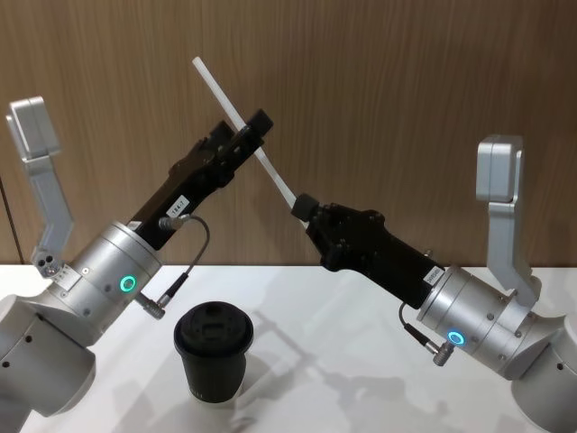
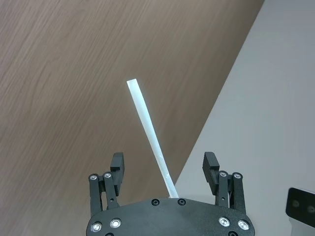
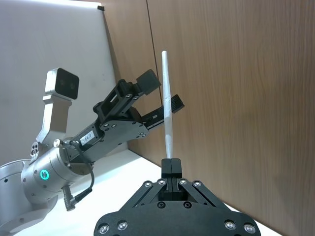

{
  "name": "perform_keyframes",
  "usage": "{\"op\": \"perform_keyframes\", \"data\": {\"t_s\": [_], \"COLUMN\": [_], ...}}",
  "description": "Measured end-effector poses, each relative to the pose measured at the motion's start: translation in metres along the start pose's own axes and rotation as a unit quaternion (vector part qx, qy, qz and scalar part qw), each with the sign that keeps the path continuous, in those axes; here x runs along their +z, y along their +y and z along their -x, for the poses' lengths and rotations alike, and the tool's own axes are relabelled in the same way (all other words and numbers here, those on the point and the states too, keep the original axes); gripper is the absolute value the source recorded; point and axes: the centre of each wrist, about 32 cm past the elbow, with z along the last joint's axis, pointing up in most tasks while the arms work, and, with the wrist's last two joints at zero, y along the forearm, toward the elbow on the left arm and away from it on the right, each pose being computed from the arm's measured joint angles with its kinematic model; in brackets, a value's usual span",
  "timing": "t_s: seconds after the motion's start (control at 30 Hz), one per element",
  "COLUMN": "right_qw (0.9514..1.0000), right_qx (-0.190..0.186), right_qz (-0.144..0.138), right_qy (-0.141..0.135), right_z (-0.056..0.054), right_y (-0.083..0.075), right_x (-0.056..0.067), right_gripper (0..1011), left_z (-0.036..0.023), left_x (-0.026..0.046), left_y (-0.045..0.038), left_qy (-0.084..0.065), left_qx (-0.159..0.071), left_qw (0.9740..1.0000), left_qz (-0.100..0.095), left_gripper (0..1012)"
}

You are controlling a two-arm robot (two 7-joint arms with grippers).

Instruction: Pick up the straw with one hand, pass it to the other hand, and insert it into the cup.

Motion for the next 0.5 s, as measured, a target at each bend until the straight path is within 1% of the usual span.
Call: {"op": "perform_keyframes", "data": {"t_s": [0.27, 0.3, 0.33, 0.43, 0.5], "right_qw": [1.0000, 1.0000, 1.0000, 1.0000, 1.0000], "right_qx": [0.000, 0.000, 0.000, 0.000, 0.000], "right_qz": [0.000, 0.000, 0.000, 0.000, 0.000], "right_qy": [0.000, 0.000, 0.000, 0.000, 0.000], "right_z": [0.0000, 0.0000, 0.0000, 0.0000, 0.0000], "right_y": [0.0000, 0.0000, 0.0000, 0.0000, 0.0000], "right_x": [0.0000, 0.0000, 0.0000, 0.0000, 0.0000], "right_gripper": [0, 0, 0, 0, 0], "left_z": [-0.0005, -0.0005, -0.0005, -0.0006, -0.0006], "left_x": [-0.0020, -0.0021, -0.0023, -0.0025, -0.0026], "left_y": [-0.0034, -0.0040, -0.0042, -0.0051, -0.0056], "left_qy": [0.007, 0.008, 0.008, 0.009, 0.010], "left_qx": [0.004, 0.004, 0.004, 0.005, 0.005], "left_qw": [1.0000, 1.0000, 1.0000, 0.9999, 0.9999], "left_qz": [-0.002, -0.003, -0.003, -0.004, -0.004], "left_gripper": [997, 960, 960, 872, 837]}}
